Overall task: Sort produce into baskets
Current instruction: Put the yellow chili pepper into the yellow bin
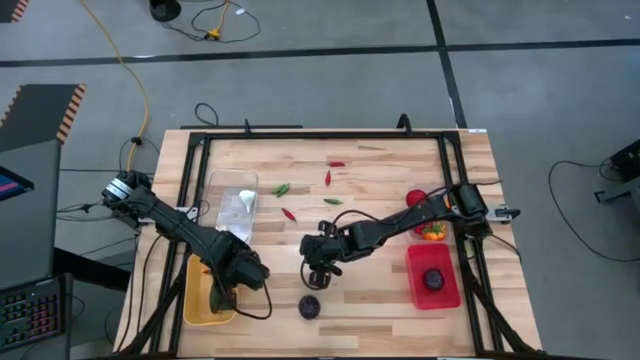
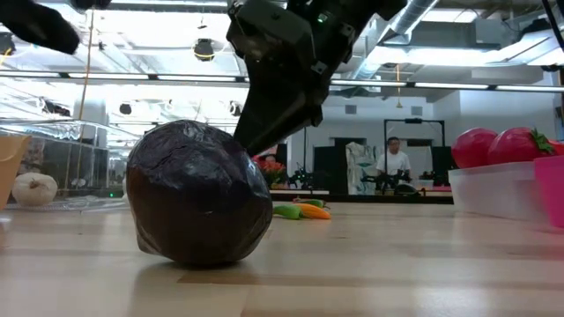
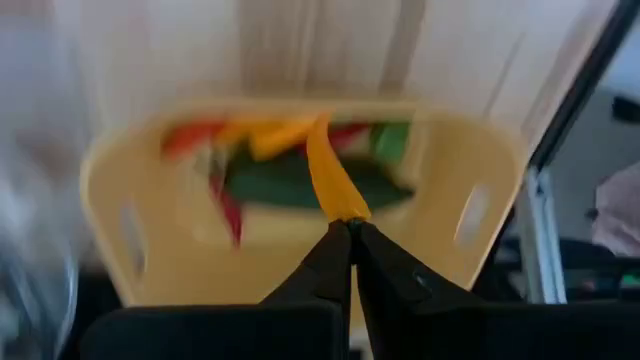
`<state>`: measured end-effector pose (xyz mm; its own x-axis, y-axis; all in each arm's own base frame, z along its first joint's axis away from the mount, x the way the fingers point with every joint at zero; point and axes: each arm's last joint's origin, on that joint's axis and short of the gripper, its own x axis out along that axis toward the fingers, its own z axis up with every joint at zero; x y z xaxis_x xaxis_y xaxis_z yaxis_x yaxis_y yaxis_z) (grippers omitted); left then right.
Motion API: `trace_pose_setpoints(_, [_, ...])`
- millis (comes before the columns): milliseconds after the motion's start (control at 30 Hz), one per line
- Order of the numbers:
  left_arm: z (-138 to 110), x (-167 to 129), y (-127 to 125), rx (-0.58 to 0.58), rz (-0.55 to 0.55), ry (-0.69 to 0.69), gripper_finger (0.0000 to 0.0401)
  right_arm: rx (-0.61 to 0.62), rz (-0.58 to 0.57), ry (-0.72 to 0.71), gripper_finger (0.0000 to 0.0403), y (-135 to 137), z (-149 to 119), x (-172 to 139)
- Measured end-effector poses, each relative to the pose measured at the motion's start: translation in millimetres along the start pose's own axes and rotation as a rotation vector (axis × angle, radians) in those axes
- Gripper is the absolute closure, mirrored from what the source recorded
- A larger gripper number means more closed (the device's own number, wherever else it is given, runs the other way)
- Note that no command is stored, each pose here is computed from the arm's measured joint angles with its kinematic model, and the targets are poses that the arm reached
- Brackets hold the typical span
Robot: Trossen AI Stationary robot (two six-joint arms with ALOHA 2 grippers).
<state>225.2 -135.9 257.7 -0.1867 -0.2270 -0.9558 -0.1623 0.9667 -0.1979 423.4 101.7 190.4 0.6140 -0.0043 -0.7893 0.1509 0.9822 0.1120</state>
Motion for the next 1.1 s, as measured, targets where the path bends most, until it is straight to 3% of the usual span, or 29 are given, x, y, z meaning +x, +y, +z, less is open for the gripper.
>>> trace_pose_setpoints(167, [-14.2,0.5,4.3,-0.121,0.089,0.113,0.0400,0.004,-0.007,0.007,0.0236,-2.8,0.3,0.4])
trace_pose_setpoints(333, [-20.1,0.8,5.2,-0.172,0.168,0.118,0.0391,0.000,-0.034,0.060,0.0236,-7.8,-3.9,0.6])
trace_pose_setpoints(467, [-19.7,0.7,6.3,-0.207,0.205,0.088,0.0359,0.002,-0.065,0.112,0.0236,-13.1,-8.0,0.5])
trace_pose_setpoints(733, [-17.4,0.3,8.9,-0.157,0.294,0.009,0.0283,-0.030,-0.242,0.199,0.0237,-24.2,-18.7,-2.4])
trace_pose_setpoints(1100, [-8.5,1.4,4.0,-0.094,0.259,-0.092,0.0274,-0.058,-0.314,0.298,0.0237,-39.5,-45.5,7.2])
